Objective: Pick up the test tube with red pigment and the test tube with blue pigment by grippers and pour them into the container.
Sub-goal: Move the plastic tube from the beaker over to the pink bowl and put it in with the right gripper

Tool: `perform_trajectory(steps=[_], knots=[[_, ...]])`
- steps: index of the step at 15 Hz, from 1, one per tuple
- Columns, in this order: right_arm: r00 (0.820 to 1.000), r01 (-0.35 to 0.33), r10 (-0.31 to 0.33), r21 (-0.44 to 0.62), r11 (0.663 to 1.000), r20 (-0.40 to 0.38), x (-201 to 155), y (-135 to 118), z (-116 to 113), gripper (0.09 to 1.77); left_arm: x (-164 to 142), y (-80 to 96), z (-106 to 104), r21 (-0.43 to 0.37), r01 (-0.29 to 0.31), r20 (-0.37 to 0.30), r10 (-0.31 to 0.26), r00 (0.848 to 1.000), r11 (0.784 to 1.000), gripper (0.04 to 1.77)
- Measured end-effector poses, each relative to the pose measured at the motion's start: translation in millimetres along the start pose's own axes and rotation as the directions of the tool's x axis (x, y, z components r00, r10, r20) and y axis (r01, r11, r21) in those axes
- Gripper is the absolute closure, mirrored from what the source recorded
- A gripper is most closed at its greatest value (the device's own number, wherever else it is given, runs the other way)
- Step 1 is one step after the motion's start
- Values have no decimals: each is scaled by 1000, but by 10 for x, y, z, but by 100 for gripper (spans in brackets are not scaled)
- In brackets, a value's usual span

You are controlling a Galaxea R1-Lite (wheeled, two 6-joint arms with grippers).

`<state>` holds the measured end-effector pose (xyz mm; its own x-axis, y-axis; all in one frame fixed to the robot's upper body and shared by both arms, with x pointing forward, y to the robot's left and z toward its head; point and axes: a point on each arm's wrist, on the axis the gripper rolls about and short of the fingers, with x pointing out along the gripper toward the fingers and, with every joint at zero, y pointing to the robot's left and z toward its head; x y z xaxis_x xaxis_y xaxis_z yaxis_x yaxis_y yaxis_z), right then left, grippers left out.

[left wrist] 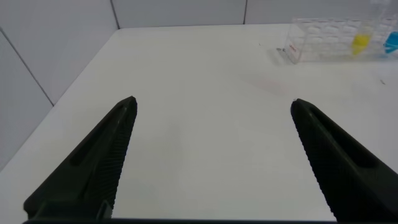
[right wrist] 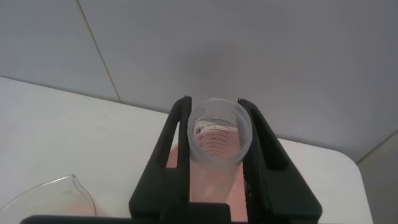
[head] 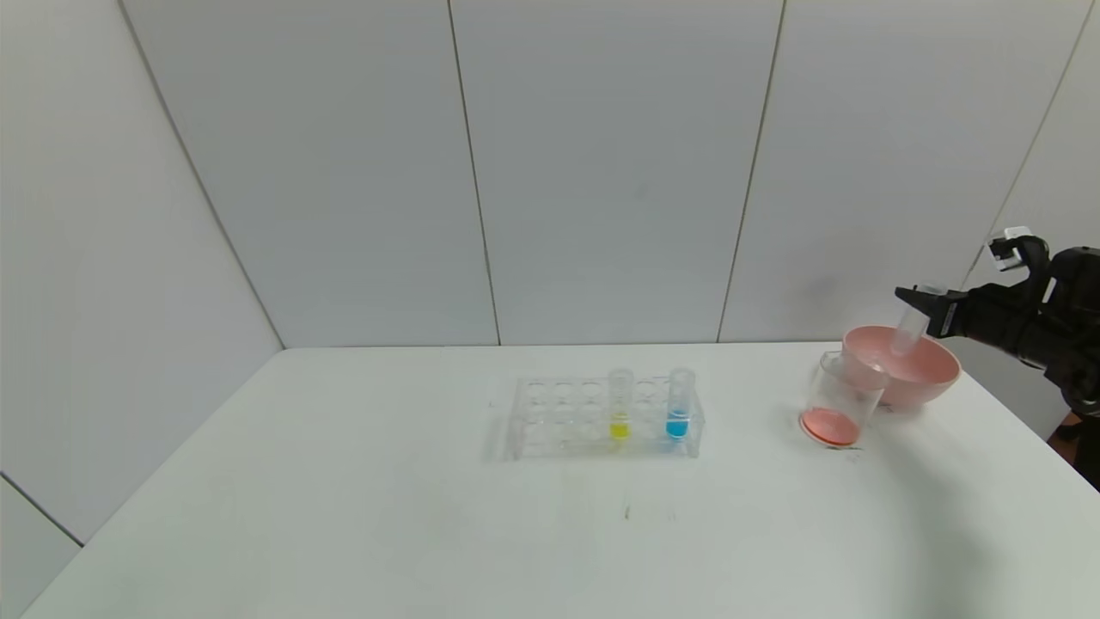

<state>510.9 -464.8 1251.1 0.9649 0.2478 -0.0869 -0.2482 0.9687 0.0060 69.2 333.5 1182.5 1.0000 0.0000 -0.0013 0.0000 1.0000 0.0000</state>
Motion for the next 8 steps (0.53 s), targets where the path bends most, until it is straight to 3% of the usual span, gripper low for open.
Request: perform_trajectory(steps=[3, 8], knots=[[1000, -1, 1, 7, 1000, -11, 50, -23, -78, 129, 0, 0, 0, 0, 0, 0, 0, 1000, 1000, 5], [1000, 0, 0, 4, 1000, -6, 48, -23, -70, 76, 0, 0, 0, 0, 0, 0, 0, 1000, 1000, 5]])
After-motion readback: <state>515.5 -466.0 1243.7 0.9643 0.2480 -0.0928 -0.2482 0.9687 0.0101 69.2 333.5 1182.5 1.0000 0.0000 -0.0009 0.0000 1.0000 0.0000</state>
